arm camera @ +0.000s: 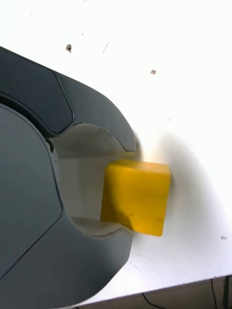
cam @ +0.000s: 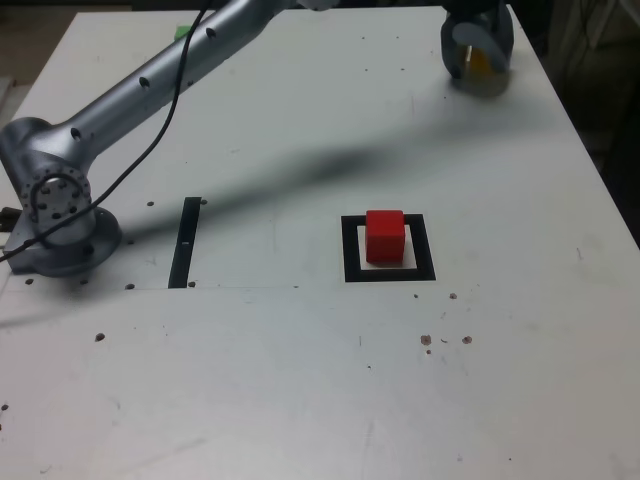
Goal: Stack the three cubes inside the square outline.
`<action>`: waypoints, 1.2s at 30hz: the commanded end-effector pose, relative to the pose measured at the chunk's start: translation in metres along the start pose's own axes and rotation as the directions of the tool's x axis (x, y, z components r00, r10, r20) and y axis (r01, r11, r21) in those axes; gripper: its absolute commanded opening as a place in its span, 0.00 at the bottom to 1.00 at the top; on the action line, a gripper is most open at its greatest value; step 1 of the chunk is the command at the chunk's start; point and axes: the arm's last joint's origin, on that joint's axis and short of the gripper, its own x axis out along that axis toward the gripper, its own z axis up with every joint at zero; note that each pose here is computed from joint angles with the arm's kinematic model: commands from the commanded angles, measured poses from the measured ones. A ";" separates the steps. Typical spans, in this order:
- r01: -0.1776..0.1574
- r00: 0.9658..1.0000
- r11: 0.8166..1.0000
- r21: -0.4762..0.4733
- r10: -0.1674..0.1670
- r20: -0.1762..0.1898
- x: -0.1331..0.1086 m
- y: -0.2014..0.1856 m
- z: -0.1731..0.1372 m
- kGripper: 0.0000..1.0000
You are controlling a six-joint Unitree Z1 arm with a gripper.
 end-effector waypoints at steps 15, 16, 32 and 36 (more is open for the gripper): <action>-0.079 0.996 0.997 -0.002 0.079 0.040 -0.031 0.005 0.006 0.33; -0.079 0.996 0.997 -0.002 0.079 0.036 -0.032 0.005 0.005 0.33; -0.004 0.999 1.000 0.001 0.004 -0.042 -0.090 -0.019 0.001 0.33; 0.021 0.998 1.000 -0.014 -0.022 -0.056 -0.110 -0.029 -0.003 0.33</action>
